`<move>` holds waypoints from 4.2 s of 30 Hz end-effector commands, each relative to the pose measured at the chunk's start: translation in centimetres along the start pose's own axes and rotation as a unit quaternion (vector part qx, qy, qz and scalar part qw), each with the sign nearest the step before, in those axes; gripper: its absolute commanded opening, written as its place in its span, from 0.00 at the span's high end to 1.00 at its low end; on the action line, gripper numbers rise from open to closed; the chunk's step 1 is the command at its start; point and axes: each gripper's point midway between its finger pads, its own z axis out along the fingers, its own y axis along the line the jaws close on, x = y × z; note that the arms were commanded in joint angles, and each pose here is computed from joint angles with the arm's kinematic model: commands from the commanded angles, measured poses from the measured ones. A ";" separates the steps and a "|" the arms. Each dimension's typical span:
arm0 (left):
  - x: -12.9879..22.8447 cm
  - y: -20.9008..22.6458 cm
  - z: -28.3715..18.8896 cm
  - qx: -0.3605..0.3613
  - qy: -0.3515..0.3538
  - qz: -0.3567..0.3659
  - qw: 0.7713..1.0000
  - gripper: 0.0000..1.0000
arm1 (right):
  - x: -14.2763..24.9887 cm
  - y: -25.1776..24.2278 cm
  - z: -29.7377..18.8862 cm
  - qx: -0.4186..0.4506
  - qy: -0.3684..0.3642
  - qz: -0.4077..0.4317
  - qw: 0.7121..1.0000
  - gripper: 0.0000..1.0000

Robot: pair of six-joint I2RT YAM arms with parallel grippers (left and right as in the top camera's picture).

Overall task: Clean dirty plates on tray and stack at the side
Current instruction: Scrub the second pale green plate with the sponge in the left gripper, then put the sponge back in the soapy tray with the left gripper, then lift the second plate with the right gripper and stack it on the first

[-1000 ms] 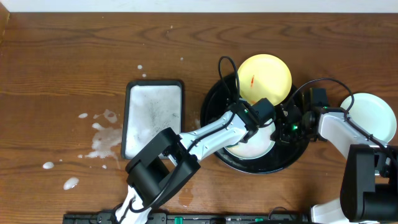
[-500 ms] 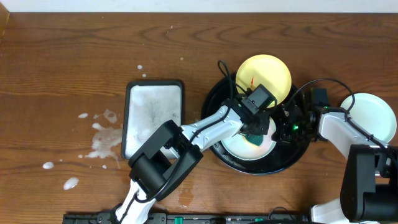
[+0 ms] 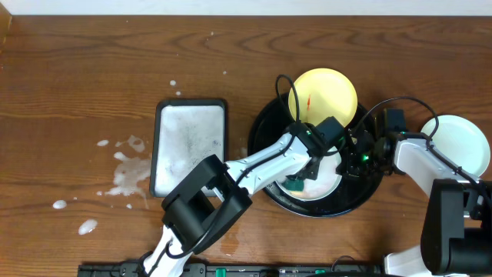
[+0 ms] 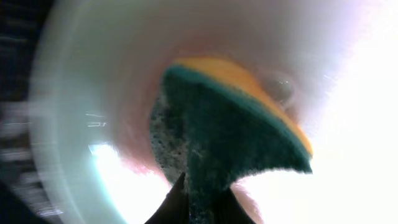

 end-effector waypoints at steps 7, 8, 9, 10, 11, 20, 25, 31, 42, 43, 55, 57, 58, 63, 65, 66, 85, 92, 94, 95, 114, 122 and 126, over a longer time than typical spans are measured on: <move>-2.6 5.1 -1.3 -0.140 -0.029 0.000 0.990 0.93 | 2.8 -3.9 1.1 0.091 0.040 0.007 0.995 0.99; -2.8 4.2 -2.1 -0.118 -0.030 -0.004 0.993 0.92 | 2.6 -3.7 0.8 0.090 0.033 0.004 0.995 0.99; -2.9 3.3 -3.0 -0.092 -0.029 -0.007 0.995 0.92 | 2.3 -3.5 0.4 0.089 0.023 0.001 0.996 0.99; -3.0 2.5 -4.0 -0.065 -0.029 -0.010 0.997 0.93 | 2.0 -3.2 -0.1 0.088 0.012 -0.003 0.996 0.99; -3.0 1.9 -4.9 -0.045 -0.029 -0.012 0.998 0.92 | 1.7 -3.0 -0.5 0.087 0.002 -0.007 0.996 0.99; -1.4 4.2 -13.7 0.001 -0.045 -0.032 0.998 0.93 | -0.4 -1.0 -4.9 0.091 -0.100 -0.011 0.991 0.99; -1.5 10.2 -17.4 -0.038 -0.071 -0.080 0.994 0.92 | -0.6 -0.3 -7.8 0.150 -0.158 -0.027 0.976 0.99; -0.9 19.8 -18.5 -0.083 -0.062 -0.148 0.984 0.83 | -0.1 1.2 -11.4 0.205 -0.202 -0.061 0.956 0.99; 1.1 26.9 -8.8 0.005 -0.001 -0.218 0.976 0.78 | -0.9 3.5 -17.2 0.304 -0.257 -0.114 0.910 0.99; 1.0 27.0 -8.8 0.015 -0.002 -0.218 0.976 0.75 | -1.0 3.6 -17.8 0.321 -0.265 -0.121 0.901 0.99; 0.8 26.7 -12.0 0.050 -0.047 -0.210 0.975 0.36 | 0.0 8.3 -21.0 0.448 -0.342 -0.250 0.787 0.99; 0.8 26.7 -13.0 0.052 -0.063 -0.209 0.975 0.33 | 0.2 9.4 -21.2 0.454 -0.355 -0.270 0.771 0.99; 0.9 26.7 -13.5 0.052 -0.070 -0.208 0.974 0.31 | 0.4 9.8 -21.2 0.455 -0.360 -0.278 0.765 0.99; 1.5 26.6 -15.5 0.055 -0.096 -0.206 0.972 0.21 | 1.1 11.8 -21.6 0.461 -0.386 -0.312 0.736 0.99; 1.5 26.6 -15.7 0.056 -0.101 -0.206 0.972 0.18 | 1.3 12.4 -22.3 0.472 -0.403 -0.318 0.717 0.99; 1.5 26.6 -15.7 0.056 -0.101 -0.206 0.972 0.18 | 1.3 12.5 -22.5 0.476 -0.408 -0.319 0.711 0.99; 1.5 26.6 -15.7 0.056 -0.099 -0.206 0.972 0.17 | 1.5 13.1 -23.3 0.490 -0.421 -0.328 0.689 0.99; 1.5 26.6 -15.7 0.056 -0.099 -0.206 0.972 0.16 | 1.5 13.1 -23.3 0.490 -0.421 -0.328 0.689 0.99; 1.5 26.6 -15.7 0.056 -0.099 -0.206 0.972 0.17 | 1.5 13.1 -23.3 0.490 -0.421 -0.328 0.689 0.99; 1.5 26.6 -15.7 0.056 -0.099 -0.206 0.972 0.17 | 1.5 13.1 -23.3 0.490 -0.421 -0.328 0.689 0.99; 1.5 26.6 -15.7 0.056 -0.099 -0.206 0.972 0.16 | 1.5 13.1 -23.3 0.491 -0.421 -0.329 0.688 0.99; 1.5 26.6 -15.7 0.056 -0.099 -0.206 0.972 0.16 | 1.5 13.1 -23.3 0.491 -0.421 -0.329 0.688 0.99; 1.5 26.6 -15.7 0.056 -0.099 -0.206 0.972 0.16 | 1.5 13.1 -23.3 0.489 -0.422 -0.327 0.690 0.99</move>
